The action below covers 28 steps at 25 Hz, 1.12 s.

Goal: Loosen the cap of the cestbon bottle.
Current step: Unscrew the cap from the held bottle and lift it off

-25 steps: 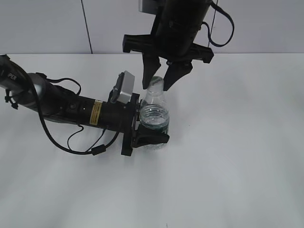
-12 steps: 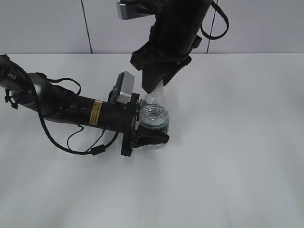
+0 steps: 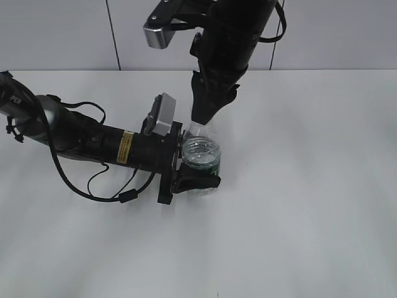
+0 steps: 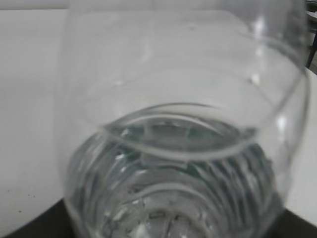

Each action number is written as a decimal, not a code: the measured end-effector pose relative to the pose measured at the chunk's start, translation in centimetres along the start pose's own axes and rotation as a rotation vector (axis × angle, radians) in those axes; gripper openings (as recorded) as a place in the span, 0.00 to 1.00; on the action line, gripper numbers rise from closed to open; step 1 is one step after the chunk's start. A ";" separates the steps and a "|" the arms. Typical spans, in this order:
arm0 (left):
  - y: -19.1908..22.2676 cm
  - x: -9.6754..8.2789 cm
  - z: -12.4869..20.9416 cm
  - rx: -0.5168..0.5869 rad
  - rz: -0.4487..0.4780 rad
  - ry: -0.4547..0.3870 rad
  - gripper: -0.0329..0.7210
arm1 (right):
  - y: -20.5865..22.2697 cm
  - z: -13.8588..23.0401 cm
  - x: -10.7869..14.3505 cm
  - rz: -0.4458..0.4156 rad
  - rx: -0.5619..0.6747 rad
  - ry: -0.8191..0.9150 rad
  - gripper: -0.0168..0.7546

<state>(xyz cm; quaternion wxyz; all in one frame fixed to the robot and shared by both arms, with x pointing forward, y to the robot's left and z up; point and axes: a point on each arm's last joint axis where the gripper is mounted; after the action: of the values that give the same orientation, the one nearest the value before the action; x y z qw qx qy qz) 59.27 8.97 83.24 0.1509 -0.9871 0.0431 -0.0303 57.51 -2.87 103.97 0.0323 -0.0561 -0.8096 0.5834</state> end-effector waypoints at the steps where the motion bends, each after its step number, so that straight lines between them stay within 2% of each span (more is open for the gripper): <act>1: 0.0 0.0 0.0 0.000 0.001 0.000 0.58 | 0.0 0.0 0.0 0.001 0.000 -0.049 0.42; 14: 0.0 0.0 0.0 0.004 0.008 0.004 0.58 | -0.1 0.0 0.1 -0.002 -0.005 -0.410 0.42; 28: 0.0 -0.1 0.0 0.004 0.016 0.002 0.58 | -0.5 -0.1 0.1 0.002 -0.008 -0.439 0.41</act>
<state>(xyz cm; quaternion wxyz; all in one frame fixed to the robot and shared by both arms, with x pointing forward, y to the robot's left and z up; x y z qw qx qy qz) 59.15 8.99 83.22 0.1529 -0.9864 0.0513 -0.0302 57.34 -2.93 104.46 -0.1456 0.0713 -0.7994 0.5786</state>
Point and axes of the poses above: a point on each arm's last joint axis where the gripper is mounted, y pointing out along that axis toward the gripper, x along the wrist's bending axis when the last joint is at zero, z = x × y, and after that the axes turned 4 degrees about y, right-handed
